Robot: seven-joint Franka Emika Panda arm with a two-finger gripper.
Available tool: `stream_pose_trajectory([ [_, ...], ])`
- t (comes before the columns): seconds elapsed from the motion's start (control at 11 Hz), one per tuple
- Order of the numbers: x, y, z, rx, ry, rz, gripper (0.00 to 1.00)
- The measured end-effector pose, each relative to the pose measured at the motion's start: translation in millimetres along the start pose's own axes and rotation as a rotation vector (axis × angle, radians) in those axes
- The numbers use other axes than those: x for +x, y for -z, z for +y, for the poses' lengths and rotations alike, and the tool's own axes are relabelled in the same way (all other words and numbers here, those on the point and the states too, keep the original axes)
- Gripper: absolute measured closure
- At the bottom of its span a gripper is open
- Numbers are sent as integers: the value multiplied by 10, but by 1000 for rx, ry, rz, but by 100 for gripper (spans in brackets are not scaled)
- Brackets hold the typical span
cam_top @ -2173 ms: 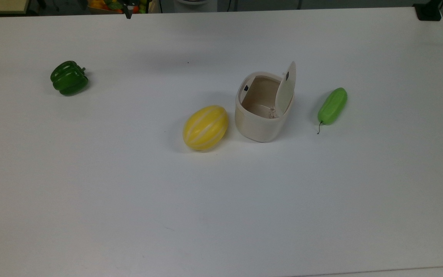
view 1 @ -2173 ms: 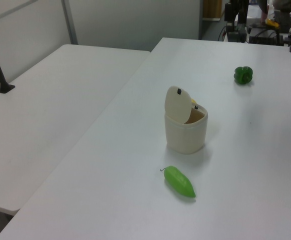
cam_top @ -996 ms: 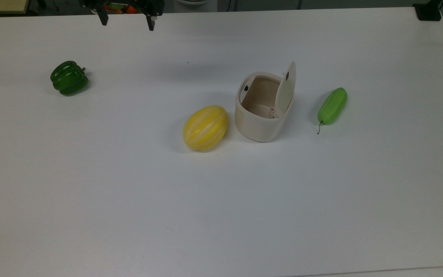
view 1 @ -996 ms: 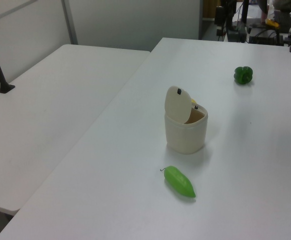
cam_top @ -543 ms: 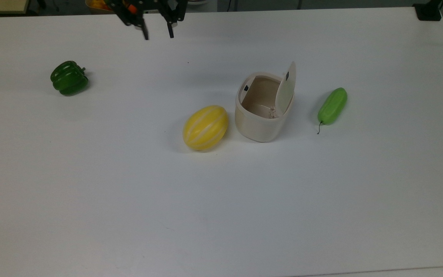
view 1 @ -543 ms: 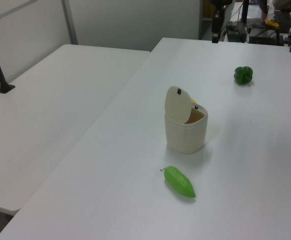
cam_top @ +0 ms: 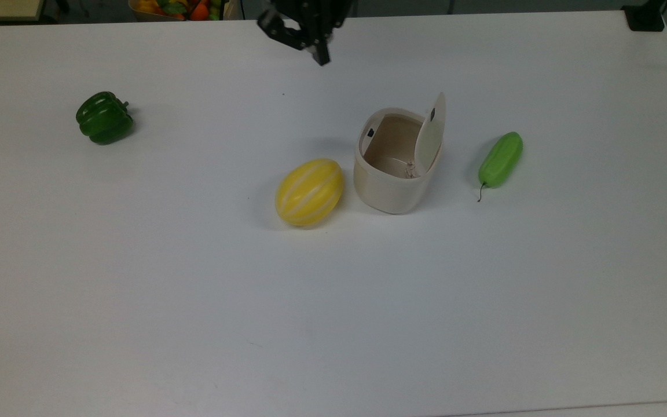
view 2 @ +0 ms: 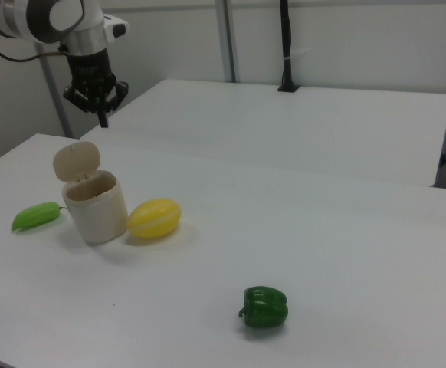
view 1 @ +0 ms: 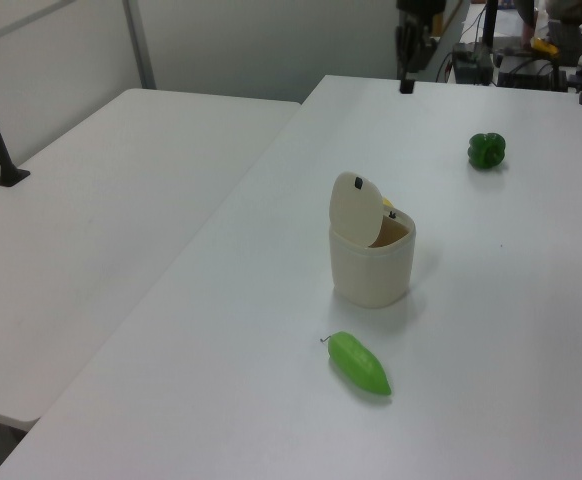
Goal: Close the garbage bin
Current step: 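Move the gripper toward the open lid of the cream bin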
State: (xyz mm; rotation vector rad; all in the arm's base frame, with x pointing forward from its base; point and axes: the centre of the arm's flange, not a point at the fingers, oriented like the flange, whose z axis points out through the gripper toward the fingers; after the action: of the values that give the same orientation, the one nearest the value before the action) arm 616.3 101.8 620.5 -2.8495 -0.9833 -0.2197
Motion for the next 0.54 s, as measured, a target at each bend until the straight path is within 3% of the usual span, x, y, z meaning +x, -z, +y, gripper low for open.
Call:
stream_pose_trajectory([
  [0.54, 793, -445, -604, -53, 162, 133, 99],
])
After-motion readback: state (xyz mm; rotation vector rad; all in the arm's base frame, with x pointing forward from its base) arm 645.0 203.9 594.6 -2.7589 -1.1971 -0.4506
